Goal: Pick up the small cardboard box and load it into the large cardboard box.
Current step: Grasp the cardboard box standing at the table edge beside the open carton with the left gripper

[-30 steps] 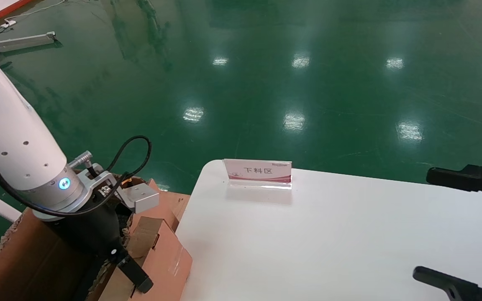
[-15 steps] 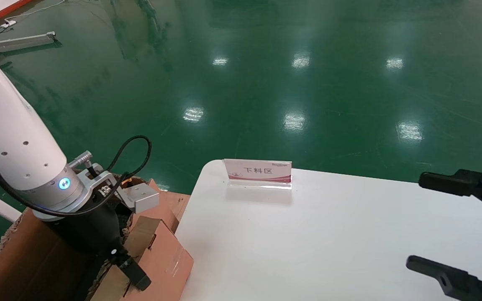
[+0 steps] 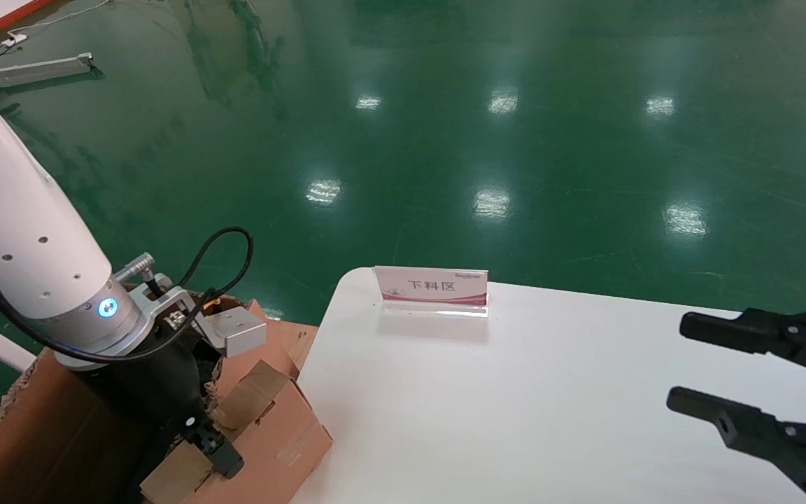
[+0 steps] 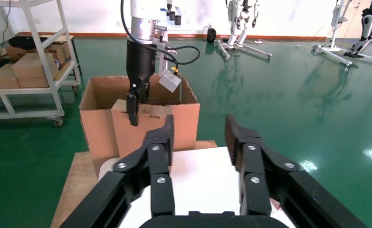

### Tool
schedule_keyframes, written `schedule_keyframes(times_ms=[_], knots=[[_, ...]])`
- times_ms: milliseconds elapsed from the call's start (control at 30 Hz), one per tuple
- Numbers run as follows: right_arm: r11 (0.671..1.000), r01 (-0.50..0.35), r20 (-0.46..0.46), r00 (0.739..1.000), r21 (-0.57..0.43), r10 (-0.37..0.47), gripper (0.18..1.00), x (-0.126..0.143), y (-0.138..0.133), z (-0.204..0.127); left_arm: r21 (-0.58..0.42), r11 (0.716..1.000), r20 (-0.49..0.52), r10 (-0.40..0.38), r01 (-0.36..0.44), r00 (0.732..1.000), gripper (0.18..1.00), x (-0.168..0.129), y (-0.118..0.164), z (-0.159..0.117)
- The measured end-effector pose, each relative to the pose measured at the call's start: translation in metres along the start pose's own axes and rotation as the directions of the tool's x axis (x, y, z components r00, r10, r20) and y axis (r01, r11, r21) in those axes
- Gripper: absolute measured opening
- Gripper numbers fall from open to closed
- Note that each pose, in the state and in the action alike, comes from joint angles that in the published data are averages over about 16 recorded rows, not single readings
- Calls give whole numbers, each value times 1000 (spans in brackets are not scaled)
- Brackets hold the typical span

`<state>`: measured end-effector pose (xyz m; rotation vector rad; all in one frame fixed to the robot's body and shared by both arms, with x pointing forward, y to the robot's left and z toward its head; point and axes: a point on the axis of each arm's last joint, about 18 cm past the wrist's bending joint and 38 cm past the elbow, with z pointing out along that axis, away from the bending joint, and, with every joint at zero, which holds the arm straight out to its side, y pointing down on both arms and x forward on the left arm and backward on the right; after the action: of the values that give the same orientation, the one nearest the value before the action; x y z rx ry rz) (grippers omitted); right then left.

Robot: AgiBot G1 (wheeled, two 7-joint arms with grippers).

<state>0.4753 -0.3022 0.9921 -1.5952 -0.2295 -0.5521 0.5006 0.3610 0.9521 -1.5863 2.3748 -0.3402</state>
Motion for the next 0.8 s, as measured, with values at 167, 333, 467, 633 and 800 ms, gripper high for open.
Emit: schedule_keyframes(times_ms=[167,333,467,633,800], knots=[[1000,0,0,1000,0,0,521,0,0,0,51,999,8,16,-16,1000,458,2,-7,-22],[1000,0,0,1000,0,0,429,0,0,0,139,989,30,42,-45,999,393,7,-15,-59],[1000,0,0,1000,0,0,347,0,0,0,225,972,58,65,-76,996,392,11,-19,-95],[1000,0,0,1000,0,0,268,0,0,0,332,936,105,88,-118,991,392,14,-19,-139],[1000,0,0,1000,0,0,225,0,0,0,428,891,155,95,-153,983,391,13,-14,-175]])
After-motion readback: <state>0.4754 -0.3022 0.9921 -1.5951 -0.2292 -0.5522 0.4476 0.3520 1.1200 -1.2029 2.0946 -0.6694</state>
